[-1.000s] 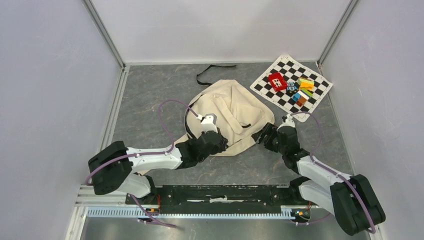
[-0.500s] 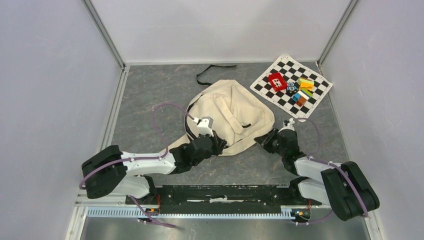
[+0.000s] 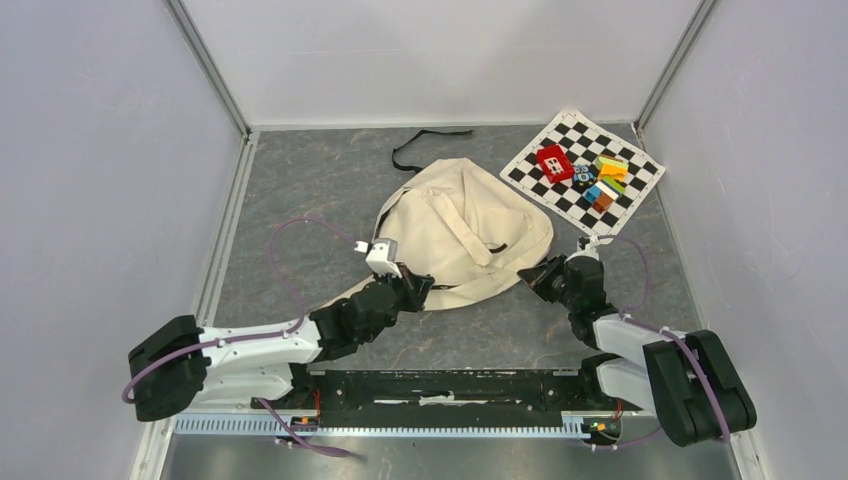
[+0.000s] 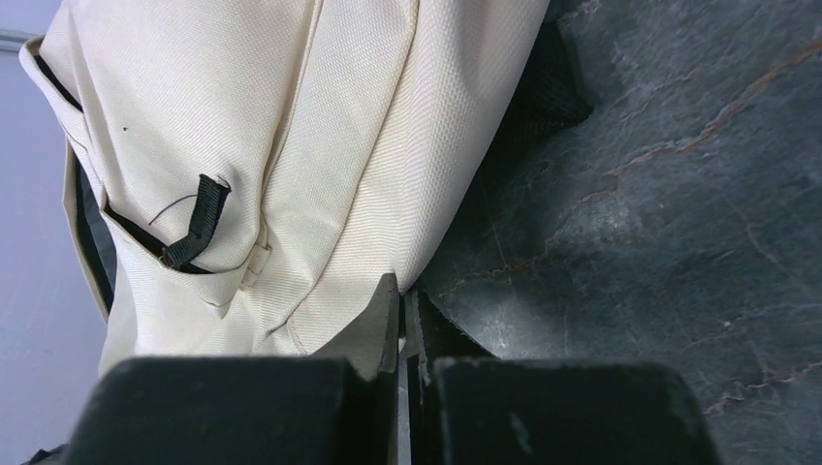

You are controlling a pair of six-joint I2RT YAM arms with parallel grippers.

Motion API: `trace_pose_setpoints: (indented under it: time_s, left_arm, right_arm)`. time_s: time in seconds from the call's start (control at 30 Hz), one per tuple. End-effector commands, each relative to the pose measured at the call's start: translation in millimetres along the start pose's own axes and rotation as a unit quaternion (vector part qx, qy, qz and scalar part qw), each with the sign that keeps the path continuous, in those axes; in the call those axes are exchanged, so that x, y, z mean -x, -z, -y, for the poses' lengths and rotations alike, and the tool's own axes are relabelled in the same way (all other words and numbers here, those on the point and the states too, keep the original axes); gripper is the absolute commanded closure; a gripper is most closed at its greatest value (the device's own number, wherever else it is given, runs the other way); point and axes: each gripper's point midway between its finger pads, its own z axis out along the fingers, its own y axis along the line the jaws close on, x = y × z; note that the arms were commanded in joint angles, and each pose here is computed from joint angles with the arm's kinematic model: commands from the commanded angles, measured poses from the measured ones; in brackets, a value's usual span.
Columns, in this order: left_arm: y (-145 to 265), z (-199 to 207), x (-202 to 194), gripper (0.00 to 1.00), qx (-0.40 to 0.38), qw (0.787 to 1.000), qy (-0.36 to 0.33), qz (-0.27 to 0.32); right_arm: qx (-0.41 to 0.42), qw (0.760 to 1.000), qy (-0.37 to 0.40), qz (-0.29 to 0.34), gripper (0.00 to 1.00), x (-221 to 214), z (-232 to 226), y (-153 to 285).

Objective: Pack the student bag
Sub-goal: Zip the student bag at the center of the board.

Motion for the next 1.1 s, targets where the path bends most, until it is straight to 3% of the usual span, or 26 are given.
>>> trace_pose_setpoints:
  time_s: [0.0, 0.6, 0.8, 0.83, 0.97, 1.07]
  left_arm:
    - [7.7, -18.0, 27.4, 0.98, 0.043, 0.997, -0.014, 0.056]
    - [21.4, -68.5, 58.7, 0.98, 0.108, 0.991, -0.014, 0.083]
    - [9.4, -74.4, 60.8, 0.98, 0.111, 0.992, -0.017, 0.063]
    - [7.4, -69.4, 61.2, 0.98, 0.101, 0.993, -0.018, 0.059]
    - [0.1, -43.8, 62.3, 0.98, 0.047, 0.998, -0.018, 0.048]
    - [-2.2, -31.9, 59.7, 0.98, 0.019, 0.999, -0.014, 0.038]
  right_arm:
    - [-0.054, 0.996, 0.023, 0.071, 1.00, 29.8, 22.5, 0.8]
    - [-0.087, 0.988, 0.064, 0.112, 1.00, 48.1, 32.2, 13.9]
    - [-0.059, 0.983, 0.138, 0.107, 0.99, 56.3, 13.4, 17.7]
    - [-0.058, 0.981, 0.154, 0.101, 0.92, 57.2, 10.5, 18.5]
    - [-0.034, 0.968, 0.230, 0.093, 0.40, 66.2, -9.7, 24.6]
    - [0.013, 0.951, 0.292, 0.100, 0.21, 73.2, -36.4, 32.8]
